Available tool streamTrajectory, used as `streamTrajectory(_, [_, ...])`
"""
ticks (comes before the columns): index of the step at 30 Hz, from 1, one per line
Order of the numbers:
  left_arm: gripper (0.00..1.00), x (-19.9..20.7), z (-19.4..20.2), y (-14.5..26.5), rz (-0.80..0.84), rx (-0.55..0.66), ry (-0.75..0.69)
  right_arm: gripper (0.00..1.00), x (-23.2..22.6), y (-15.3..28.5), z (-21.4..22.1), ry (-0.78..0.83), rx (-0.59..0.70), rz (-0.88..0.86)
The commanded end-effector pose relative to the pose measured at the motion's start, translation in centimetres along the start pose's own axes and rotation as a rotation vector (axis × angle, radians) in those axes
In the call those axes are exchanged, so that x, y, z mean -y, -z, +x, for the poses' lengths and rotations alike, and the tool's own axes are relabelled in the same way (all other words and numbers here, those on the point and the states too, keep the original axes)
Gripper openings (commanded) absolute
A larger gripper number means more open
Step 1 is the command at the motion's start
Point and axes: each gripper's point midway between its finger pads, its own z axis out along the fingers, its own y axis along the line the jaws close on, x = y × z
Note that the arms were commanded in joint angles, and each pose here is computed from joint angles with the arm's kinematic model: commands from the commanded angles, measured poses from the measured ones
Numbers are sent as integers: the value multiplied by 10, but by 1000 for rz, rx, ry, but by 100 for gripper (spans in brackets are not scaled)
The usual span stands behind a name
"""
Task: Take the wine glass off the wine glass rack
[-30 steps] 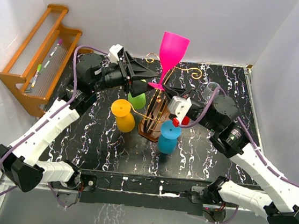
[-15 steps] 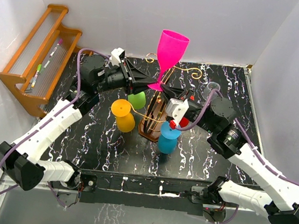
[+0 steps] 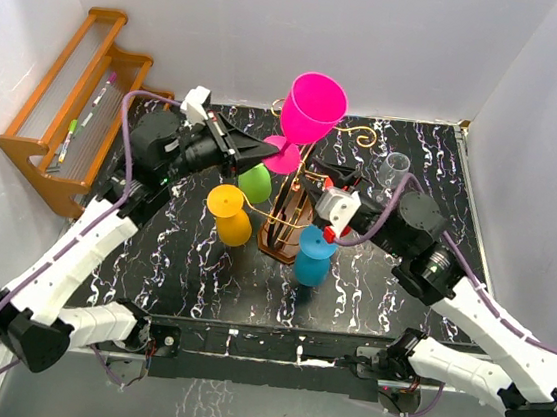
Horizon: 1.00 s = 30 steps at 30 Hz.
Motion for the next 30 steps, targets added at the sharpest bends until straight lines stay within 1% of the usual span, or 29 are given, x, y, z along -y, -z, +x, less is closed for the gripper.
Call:
streamTrajectory(1, [0, 28, -15, 33, 66, 183, -114, 44, 17, 17, -13, -59, 24, 81])
streamTrajectory(5, [0, 36, -24, 52, 66, 281, -188, 47, 15, 28, -14, -121, 11, 83])
streamTrajectory(7, [0, 37, -28, 63, 49, 327, -247, 48, 16, 33, -14, -183, 0, 99])
streamTrajectory(10, [0, 35, -34, 86, 1, 405, -331, 48, 25, 35, -11, -324, -42, 158])
streamTrajectory(12, [0, 30, -38, 103, -52, 459, -390, 46, 38, 31, -4, -461, -103, 234])
streamTrajectory(14, [0, 24, -41, 122, -111, 509, -444, 41, 49, 21, 10, -568, -219, 294])
streamTrajectory(15, [0, 20, -43, 131, -143, 533, -464, 38, 65, 16, 8, -600, -253, 338])
streamTrajectory(16, [0, 15, -43, 141, -180, 550, -486, 35, 70, 8, 16, -629, -313, 358])
streamTrajectory(18, [0, 9, -47, 159, -239, 594, -532, 28, 72, -17, 32, -685, -436, 372])
streamTrajectory(21, [0, 1, -49, 183, -322, 633, -603, 14, 81, -51, 36, -761, -528, 361])
streamTrajectory(22, [0, -2, -50, 191, -348, 645, -625, 9, 85, -61, 33, -810, -526, 346])
streamTrajectory(23, [0, -3, -51, 199, -374, 658, -642, 7, 83, -71, 35, -874, -528, 301])
streamTrajectory(25, [0, -2, -51, 215, -411, 684, -681, 7, 85, -80, 32, -1058, -471, 186])
streamTrajectory(27, [0, -2, -51, 229, -445, 702, -714, 7, 88, -75, 32, -1229, -393, 67])
streamTrajectory(29, [0, -4, -51, 237, -471, 704, -745, 7, 89, -64, 24, -1310, -305, -18])
streamTrajectory(30, [0, -6, -50, 238, -478, 697, -757, 9, 88, -60, 13, -1314, -250, -59])
